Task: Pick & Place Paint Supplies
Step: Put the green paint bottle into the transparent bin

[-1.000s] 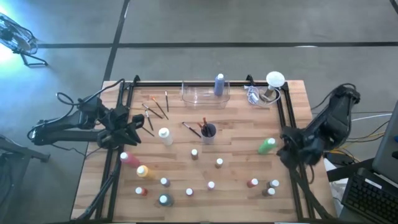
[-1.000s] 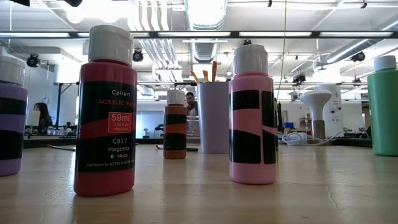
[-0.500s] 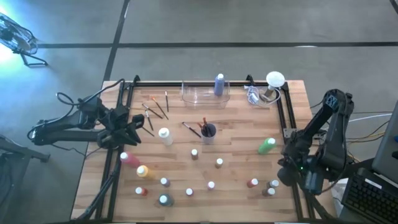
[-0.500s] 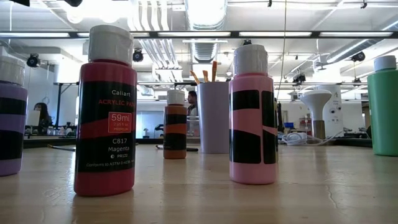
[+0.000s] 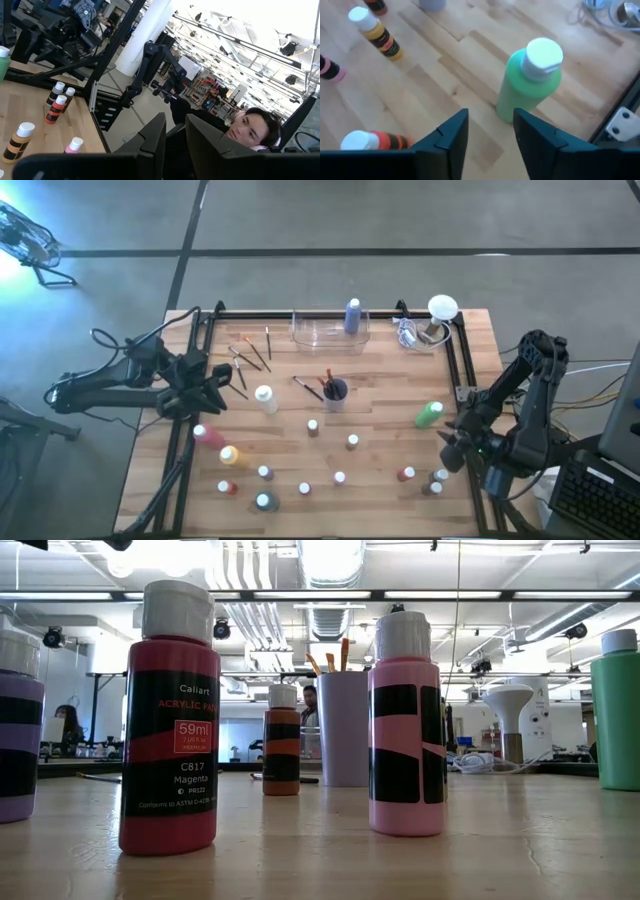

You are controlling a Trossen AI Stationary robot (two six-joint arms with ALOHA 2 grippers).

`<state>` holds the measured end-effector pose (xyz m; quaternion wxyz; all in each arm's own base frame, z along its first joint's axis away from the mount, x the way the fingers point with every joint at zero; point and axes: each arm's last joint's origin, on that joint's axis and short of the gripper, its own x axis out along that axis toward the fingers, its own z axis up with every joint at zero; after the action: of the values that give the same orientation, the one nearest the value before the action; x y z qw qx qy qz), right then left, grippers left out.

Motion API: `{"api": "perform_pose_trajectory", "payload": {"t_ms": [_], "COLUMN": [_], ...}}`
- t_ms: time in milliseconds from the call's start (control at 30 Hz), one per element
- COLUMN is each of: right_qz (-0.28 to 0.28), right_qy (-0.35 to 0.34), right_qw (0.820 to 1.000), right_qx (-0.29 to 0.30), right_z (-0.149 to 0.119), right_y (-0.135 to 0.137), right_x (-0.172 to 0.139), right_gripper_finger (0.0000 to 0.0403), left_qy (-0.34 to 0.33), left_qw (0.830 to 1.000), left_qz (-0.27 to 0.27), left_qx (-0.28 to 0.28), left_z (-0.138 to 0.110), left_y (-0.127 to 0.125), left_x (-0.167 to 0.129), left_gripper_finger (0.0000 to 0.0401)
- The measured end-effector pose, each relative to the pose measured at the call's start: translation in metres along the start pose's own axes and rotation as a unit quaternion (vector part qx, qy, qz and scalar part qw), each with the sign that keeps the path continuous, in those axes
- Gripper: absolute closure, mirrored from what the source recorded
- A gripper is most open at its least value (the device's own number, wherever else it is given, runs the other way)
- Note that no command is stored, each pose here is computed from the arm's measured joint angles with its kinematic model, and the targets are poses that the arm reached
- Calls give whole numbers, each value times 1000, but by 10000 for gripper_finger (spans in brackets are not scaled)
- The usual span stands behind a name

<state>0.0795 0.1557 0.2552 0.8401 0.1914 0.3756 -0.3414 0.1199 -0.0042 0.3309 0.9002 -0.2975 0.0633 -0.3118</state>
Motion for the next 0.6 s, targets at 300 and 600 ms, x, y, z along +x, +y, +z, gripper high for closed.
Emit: {"api": "perform_pose_trajectory", "payload": {"t_ms": [300,600], "right_qz": [-29,-40], "right_qy": [-22,-41], "right_qw": [999,998], "right_qx": [16,26], "right_z": [-6,-8], "right_y": [-12,-26], "right_x": [16,30], "right_gripper_finger": [199,203], "left_qy": [0,0], "left_qw": [1000,1000], "left_qz": [0,0], "left_qx": [0,0], "left_z": [0,0], "left_y": [0,0], "left_x": [0,0], "left_gripper_finger": [320,321]}}
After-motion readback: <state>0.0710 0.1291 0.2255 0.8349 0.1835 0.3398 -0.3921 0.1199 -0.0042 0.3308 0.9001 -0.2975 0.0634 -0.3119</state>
